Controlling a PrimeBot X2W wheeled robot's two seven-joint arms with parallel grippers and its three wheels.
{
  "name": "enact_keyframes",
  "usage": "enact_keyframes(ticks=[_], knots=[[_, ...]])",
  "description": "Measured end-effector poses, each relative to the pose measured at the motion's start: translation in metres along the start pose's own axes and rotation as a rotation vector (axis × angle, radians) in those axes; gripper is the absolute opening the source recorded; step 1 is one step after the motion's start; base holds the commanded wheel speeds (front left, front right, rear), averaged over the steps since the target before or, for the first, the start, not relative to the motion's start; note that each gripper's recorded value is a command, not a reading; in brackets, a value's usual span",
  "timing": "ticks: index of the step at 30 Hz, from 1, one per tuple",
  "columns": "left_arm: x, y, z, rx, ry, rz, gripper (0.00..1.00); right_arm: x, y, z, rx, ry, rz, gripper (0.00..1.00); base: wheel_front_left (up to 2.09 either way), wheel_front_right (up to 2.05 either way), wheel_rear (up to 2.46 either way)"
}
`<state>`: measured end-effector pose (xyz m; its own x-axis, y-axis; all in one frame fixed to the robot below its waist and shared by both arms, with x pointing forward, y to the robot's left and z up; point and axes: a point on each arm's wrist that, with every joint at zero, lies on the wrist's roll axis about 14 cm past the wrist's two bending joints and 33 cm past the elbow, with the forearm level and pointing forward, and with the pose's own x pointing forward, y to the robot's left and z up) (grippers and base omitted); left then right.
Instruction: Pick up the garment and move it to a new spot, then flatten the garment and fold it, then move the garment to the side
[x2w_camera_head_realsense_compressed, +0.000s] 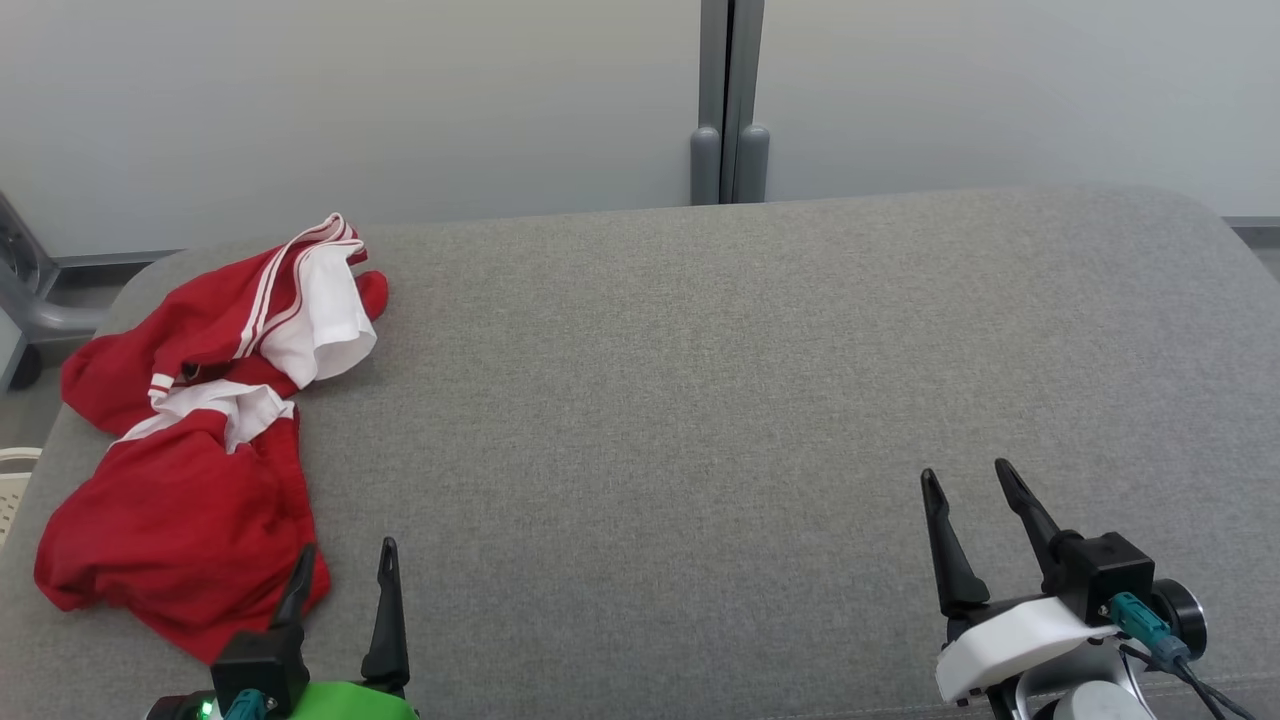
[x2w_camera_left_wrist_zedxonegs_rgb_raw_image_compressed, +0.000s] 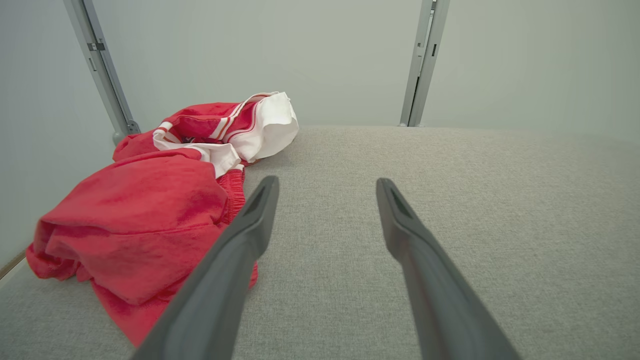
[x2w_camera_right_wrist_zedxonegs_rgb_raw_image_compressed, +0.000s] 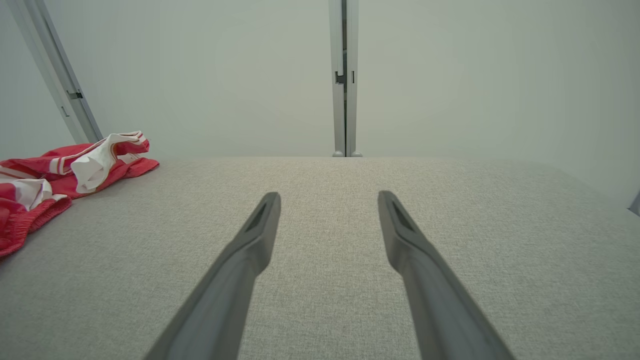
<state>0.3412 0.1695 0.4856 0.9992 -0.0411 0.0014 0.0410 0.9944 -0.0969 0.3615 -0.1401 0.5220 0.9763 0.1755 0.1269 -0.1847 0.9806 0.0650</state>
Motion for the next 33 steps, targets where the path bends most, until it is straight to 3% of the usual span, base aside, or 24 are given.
enact_keyframes(ticks=[33], knots=[[-0.006,0.012,0.0,-0.002,0.005,0.041,1.0,0.007,0.009,0.0,0.014,-0.003,0.029,1.0,0.0,0.0,0.0]])
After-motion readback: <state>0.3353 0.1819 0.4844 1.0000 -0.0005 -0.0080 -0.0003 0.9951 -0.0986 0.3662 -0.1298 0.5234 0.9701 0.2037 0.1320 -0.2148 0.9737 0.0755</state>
